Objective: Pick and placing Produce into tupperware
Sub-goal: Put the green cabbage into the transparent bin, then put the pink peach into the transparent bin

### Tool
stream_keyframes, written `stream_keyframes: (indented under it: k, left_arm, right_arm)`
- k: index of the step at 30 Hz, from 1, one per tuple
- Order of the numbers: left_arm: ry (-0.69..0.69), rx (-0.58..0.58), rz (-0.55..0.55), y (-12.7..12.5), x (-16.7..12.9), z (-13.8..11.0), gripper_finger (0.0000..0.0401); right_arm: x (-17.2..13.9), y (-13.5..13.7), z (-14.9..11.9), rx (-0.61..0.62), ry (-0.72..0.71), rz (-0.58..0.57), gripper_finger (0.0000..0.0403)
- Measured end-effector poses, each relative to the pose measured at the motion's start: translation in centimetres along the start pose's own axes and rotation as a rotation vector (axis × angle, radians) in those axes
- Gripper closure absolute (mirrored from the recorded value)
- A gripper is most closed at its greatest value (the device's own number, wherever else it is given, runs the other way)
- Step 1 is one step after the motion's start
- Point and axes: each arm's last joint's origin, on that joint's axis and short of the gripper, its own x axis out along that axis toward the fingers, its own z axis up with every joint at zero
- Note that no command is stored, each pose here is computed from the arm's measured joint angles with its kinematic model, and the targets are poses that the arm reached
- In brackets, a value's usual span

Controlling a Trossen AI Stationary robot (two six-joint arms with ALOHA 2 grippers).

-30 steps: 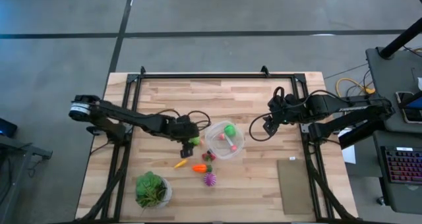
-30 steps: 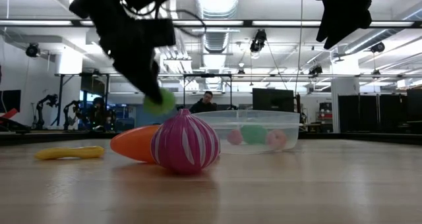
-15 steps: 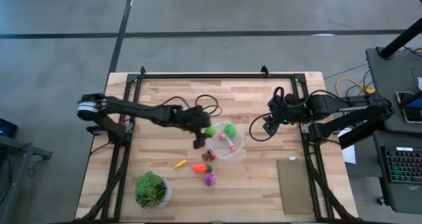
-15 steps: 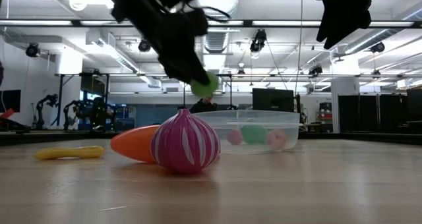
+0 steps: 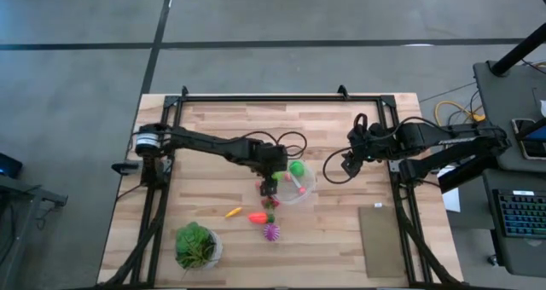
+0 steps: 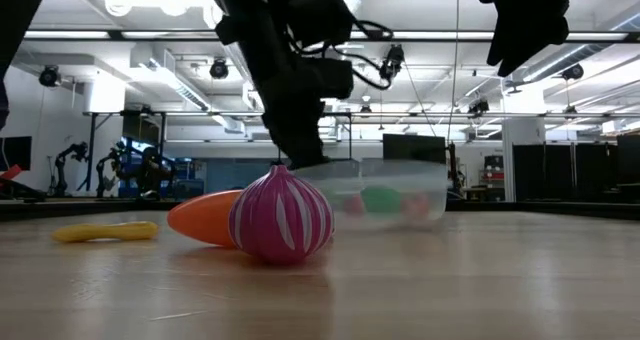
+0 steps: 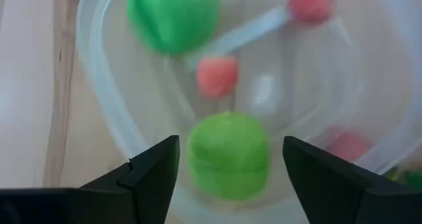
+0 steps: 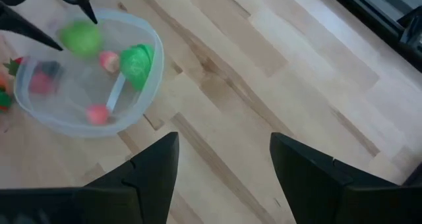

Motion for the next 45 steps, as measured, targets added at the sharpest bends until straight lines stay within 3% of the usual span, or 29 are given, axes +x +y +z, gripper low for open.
stream_keyframes:
  k: [4,9,15,20,26,34,40,45]
  left_arm:
    - [-0.042,0.001,0.007,-0.1,-0.9,0.5,0.0123]
    - [-0.115,0.012,0.01,-0.1,-4.0,0.8,0.0114]
    - [0.026,0.043,0.016,-0.1,-6.6,-2.6,0.0117]
    - [0.018,0.065,-0.009,-0.1,-5.8,-5.2,0.0118]
    - [-0.092,0.067,-0.015,-0.1,-4.4,-6.1,0.0118]
    - [0.017,0.08,-0.019,-0.5,-1.4,-7.8,0.0118]
    - [-0.02,0.036,-0.007,-0.8,-0.8,-7.3,0.0122]
    - [-0.006,0.037,0.022,-0.7,-0.3,-7.6,0.0151]
  right_arm:
    - [0.0,0.0,0.0,-0.008,-0.002,-0.004,0.0172]
    - [0.0,-0.2,-0.1,-0.037,0.01,-0.019,0.0172]
    - [0.0,-0.3,-0.3,-0.047,0.023,-0.032,0.0172]
    - [0.0,-0.3,-0.2,-0.05,0.009,-0.047,0.0172]
    - [0.1,-0.4,-0.3,-0.051,0.008,-0.053,0.0172]
    - [0.4,-0.4,-0.5,-0.052,0.019,-0.061,0.0172]
    - [0.7,-0.5,-0.8,-0.037,0.031,-0.07,0.0172]
    - [1.0,-0.5,-1.0,-0.033,0.04,-0.077,0.0172]
